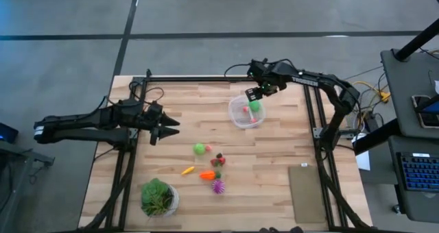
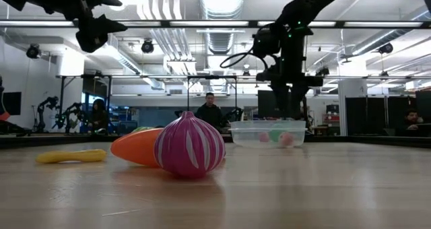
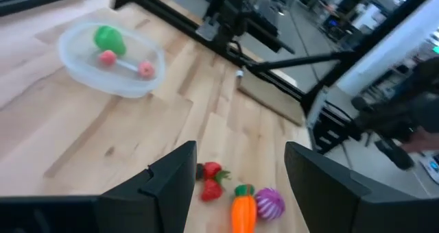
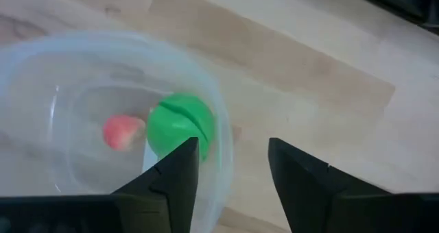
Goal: Pick and placing Produce into tupperware
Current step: Move the transparent bin to the center of the table, then put the green cabbage into the transparent bin
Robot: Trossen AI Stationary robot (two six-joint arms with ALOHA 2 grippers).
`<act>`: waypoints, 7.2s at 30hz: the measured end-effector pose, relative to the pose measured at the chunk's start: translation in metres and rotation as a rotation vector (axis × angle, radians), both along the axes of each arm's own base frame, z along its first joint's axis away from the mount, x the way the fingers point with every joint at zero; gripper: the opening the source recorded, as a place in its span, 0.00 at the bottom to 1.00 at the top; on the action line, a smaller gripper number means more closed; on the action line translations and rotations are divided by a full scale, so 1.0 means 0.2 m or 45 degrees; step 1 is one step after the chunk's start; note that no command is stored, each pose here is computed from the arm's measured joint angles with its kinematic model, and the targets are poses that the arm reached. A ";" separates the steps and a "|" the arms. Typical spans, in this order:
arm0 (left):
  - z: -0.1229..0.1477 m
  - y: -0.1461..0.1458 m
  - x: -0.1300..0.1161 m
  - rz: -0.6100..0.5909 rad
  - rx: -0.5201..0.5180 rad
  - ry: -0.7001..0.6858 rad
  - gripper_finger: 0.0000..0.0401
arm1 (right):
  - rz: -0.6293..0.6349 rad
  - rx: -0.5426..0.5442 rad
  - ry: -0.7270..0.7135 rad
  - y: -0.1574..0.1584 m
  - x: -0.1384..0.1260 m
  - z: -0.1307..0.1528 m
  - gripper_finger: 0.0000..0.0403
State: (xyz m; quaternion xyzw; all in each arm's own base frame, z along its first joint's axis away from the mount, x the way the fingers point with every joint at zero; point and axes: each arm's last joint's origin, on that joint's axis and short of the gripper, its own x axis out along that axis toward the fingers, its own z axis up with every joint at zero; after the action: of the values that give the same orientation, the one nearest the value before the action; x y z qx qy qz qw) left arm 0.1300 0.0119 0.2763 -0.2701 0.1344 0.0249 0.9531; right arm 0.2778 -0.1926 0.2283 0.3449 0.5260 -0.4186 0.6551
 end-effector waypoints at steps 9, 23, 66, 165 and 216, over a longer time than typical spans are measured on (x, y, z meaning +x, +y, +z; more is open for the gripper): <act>0.01 0.02 -0.03 0.218 0.018 -0.029 0.52 | 0.091 0.112 0.131 0.13 -0.06 -0.03 0.42; -0.02 0.03 0.02 0.233 0.027 0.040 0.52 | 0.128 0.162 0.064 0.27 -0.04 -0.17 0.49; -0.04 0.03 0.05 0.195 0.018 0.095 0.52 | 0.025 0.222 -0.172 0.85 0.16 -0.26 0.14; -0.37 -0.12 0.61 -0.254 0.494 0.908 0.52 | 0.451 -0.385 -0.405 1.01 -0.46 0.43 0.57; -0.61 -0.17 0.77 -0.196 0.477 1.048 0.54 | 0.552 -0.411 -0.330 1.00 -0.48 0.42 0.57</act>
State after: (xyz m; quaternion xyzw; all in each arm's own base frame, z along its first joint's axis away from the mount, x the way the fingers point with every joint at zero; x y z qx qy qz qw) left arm 0.2832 -0.0228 0.1542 -0.0500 0.5147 0.0830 0.8519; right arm 0.1824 0.0068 0.3121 0.1665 0.4260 -0.2996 0.8373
